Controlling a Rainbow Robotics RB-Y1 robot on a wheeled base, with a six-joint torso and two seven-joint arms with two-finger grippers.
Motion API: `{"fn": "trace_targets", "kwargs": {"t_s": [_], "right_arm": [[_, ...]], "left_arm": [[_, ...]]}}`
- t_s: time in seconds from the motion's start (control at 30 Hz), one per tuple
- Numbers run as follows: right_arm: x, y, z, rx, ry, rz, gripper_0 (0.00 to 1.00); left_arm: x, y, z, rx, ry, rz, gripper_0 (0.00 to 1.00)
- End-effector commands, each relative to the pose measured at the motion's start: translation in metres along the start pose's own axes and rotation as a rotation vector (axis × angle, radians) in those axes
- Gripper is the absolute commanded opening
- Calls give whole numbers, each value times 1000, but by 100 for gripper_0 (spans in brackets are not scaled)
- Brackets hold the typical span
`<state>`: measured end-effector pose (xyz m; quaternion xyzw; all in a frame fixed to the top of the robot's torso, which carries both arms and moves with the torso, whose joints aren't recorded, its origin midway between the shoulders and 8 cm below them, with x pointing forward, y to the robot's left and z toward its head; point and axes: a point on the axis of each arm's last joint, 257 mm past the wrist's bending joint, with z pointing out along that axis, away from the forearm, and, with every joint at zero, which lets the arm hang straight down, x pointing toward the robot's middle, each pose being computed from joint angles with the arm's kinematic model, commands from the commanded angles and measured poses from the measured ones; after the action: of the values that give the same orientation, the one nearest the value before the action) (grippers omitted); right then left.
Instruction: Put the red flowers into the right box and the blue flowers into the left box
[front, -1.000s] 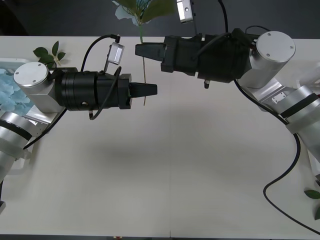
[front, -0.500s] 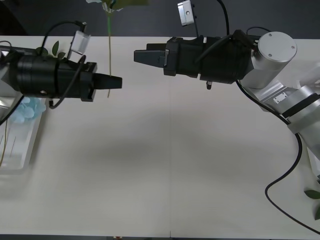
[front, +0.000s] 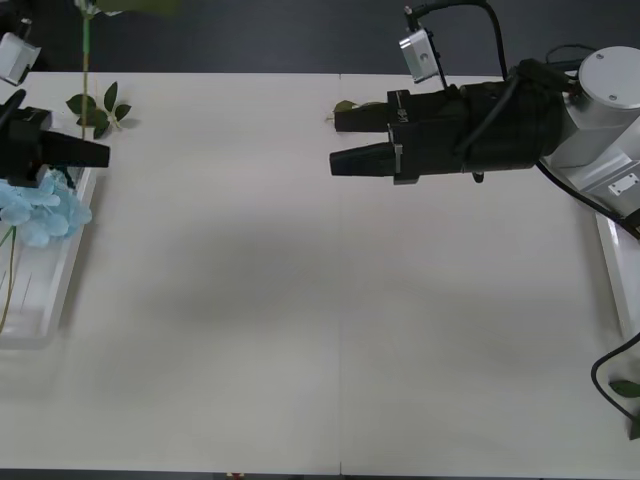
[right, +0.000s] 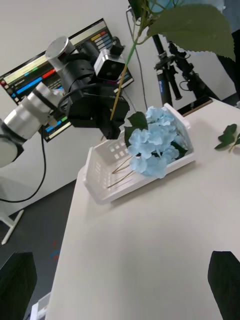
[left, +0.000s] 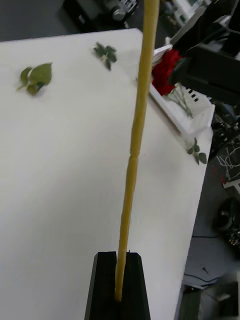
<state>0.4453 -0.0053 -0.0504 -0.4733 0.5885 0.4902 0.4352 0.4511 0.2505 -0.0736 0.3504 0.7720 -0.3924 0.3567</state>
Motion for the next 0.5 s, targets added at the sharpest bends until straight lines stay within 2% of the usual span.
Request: {"fn": "trace_targets", "kwargs": {"t_s": [0.03, 0.23, 0.5], "right_arm": [[5, 10, -13, -28, 26, -78, 100], [11, 19, -19, -58, 25, -37, 100], [12, 17, -11, -46, 12, -30, 100]], "left_arm": [[7, 16, -60, -161, 79, -93, 0], [38, 50, -120, -379, 133, -227, 0], [85, 88, -199, -674, 234, -331, 0]]}}
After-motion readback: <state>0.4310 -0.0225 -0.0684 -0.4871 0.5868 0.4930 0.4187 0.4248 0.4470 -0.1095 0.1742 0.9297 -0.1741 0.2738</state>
